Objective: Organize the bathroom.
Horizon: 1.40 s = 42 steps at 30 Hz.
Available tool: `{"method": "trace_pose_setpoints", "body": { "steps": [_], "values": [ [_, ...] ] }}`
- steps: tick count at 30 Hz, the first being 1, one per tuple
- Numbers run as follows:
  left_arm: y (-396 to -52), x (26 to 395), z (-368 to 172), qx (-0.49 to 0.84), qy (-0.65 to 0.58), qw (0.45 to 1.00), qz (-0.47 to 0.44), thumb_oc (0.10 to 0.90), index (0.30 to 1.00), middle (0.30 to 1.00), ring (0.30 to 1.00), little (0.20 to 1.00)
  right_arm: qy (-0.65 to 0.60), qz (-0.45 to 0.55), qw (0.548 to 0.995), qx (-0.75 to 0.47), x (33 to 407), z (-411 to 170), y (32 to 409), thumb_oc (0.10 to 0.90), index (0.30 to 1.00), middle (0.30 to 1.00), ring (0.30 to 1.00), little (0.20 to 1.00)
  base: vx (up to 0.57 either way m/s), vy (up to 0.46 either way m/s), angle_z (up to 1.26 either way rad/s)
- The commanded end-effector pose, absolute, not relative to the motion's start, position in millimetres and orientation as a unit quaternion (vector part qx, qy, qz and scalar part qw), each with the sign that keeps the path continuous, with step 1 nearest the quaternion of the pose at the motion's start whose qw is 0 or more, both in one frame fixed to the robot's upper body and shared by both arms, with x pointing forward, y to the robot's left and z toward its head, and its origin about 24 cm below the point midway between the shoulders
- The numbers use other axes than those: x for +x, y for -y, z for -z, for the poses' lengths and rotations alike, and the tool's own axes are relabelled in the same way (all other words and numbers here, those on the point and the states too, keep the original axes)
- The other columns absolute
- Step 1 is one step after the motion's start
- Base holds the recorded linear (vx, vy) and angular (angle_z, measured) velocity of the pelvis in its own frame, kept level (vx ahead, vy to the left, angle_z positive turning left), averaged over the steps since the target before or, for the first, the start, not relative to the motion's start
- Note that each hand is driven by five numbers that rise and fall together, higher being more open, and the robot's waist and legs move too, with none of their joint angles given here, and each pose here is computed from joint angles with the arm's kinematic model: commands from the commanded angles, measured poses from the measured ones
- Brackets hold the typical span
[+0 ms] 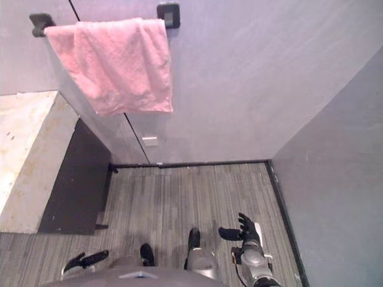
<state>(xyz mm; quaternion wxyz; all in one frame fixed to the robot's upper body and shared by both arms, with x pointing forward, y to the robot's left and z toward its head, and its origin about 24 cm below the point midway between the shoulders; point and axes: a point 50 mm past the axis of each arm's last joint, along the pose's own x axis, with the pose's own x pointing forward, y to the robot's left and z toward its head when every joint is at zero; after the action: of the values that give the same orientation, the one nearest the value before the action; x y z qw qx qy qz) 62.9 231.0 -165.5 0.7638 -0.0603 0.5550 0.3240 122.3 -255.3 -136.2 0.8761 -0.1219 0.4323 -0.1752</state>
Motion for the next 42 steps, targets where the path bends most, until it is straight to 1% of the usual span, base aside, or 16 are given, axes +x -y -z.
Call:
{"method": "trace_pose_setpoints", "body": {
  "steps": [1, 2, 4, 8, 10, 11, 14, 17, 20, 21, 24, 29, 31, 34, 37, 42],
  "values": [
    [-244, 79, 158, -0.053, -0.517, 0.79, -0.326, 0.8, 0.9, 0.9, 0.9, 0.9, -0.396, 0.183, 0.89, -0.133, 138, 126, 264, 0.8, 0.9, 0.9, 0.9, 0.9, -0.44, 0.106, 0.24],
    [-241, 81, 158, -0.056, -0.511, 0.795, -0.322, 0.8, 0.9, 0.9, 0.9, 0.9, -0.412, 0.192, 0.883, -0.121, 127, 130, 266, 0.8, 0.9, 0.9, 0.9, 0.9, -0.31, 0.086, 0.26],
    [-240, 95, 154, -0.058, -0.492, 0.804, -0.329, 0.8, 0.9, 0.9, 0.9, 0.9, -0.419, 0.204, 0.879, -0.099, 120, 133, 265, 0.8, 0.9, 0.9, 0.9, 0.9, -0.58, 0.202, 0.17],
    [-248, 138, 137, -0.046, -0.441, 0.836, -0.323, 0.8, 0.9, 0.9, 0.9, 0.9, -0.392, 0.203, 0.894, -0.074, 141, 129, 255, 0.8, 0.9, 0.9, 0.9, 0.9, -0.63, 0.146, 0.01],
    [-252, 146, 133, -0.037, -0.432, 0.843, -0.319, 0.8, 0.9, 0.9, 0.9, 0.9, -0.383, 0.198, 0.9, -0.068, 148, 127, 251, 0.8, 0.9, 0.9, 0.9, 0.9, -0.5, 0.063, -0.04],
    [-257, 149, 130, -0.034, -0.427, 0.843, -0.324, 0.8, 0.9, 0.9, 0.9, 0.9, -0.379, 0.189, 0.903, -0.066, 152, 128, 243, 0.8, 0.9, 0.9, 0.9, 0.9, -0.43, 0.053, -0.33],
    [-267, 144, 128, -0.038, -0.426, 0.836, -0.344, 0.8, 0.9, 0.9, 0.9, 0.9, -0.379, 0.171, 0.907, -0.069, 155, 129, 233, 0.8, 0.9, 0.9, 0.9, 0.9, -0.49, 0.047, -0.31],
    [-279, 127, 132, -0.019, -0.451, 0.822, -0.348, 0.8, 0.9, 0.9, 0.9, 0.9, -0.39, 0.179, 0.901, -0.06, 153, 131, 233, 0.8, 0.9, 0.9, 0.9, 0.9, -0.45, 0.016, -0.07],
    [-280, 119, 135, -0.014, -0.465, 0.813, -0.35, 0.8, 0.9, 0.9, 0.9, 0.9, -0.394, 0.19, 0.898, -0.05, 150, 133, 235, 0.8, 0.9, 0.9, 0.9, 0.9, -0.35, -0.015, -0.04],
    [-277, 105, 142, -0.03, -0.482, 0.796, -0.366, 0.8, 0.9, 0.9, 0.9, 0.9, -0.409, 0.182, 0.892, -0.053, 143, 137, 234, 0.8, 0.9, 0.9, 0.9, 0.9, -0.54, -0.053, 0.03],
    [-272, 94, 147, -0.038, -0.495, 0.786, -0.369, 0.8, 0.9, 0.9, 0.9, 0.9, -0.423, 0.181, 0.886, -0.05, 145, 139, 232, 0.8, 0.9, 0.9, 0.9, 0.9, -0.5, -0.121, 0.31],
    [-263, 96, 150, -0.009, -0.507, 0.797, -0.328, 0.8, 0.9, 0.9, 0.9, 0.9, -0.414, 0.195, 0.889, -0.034, 157, 132, 236, 0.8, 0.9, 0.9, 0.9, 0.9, -0.4, -0.097, 0.6],
    [-260, 94, 152, -0.005, -0.51, 0.799, -0.318, 0.8, 0.9, 0.9, 0.9, 0.9, -0.42, 0.211, 0.882, -0.023, 156, 133, 238, 0.8, 0.9, 0.9, 0.9, 0.9, -0.43, 0.053, 0.55],
    [-262, 90, 152, -0.026, -0.499, 0.801, -0.33, 0.8, 0.9, 0.9, 0.9, 0.9, -0.437, 0.202, 0.875, -0.042, 147, 137, 240, 0.8, 0.9, 0.9, 0.9, 0.9, -0.35, 0.146, 1.0],
    [-262, 94, 150, -0.041, -0.483, 0.807, -0.338, 0.8, 0.9, 0.9, 0.9, 0.9, -0.47, 0.193, 0.859, -0.06, 132, 144, 241, 0.8, 0.9, 0.9, 0.9, 0.9, -0.32, 0.199, 0.53],
    [-264, 97, 149, -0.063, -0.472, 0.803, -0.359, 0.8, 0.9, 0.9, 0.9, 0.9, -0.505, 0.194, 0.839, -0.063, 112, 151, 245, 0.8, 0.9, 0.9, 0.9, 0.9, -0.16, 0.254, 0.9]
  ]
}}
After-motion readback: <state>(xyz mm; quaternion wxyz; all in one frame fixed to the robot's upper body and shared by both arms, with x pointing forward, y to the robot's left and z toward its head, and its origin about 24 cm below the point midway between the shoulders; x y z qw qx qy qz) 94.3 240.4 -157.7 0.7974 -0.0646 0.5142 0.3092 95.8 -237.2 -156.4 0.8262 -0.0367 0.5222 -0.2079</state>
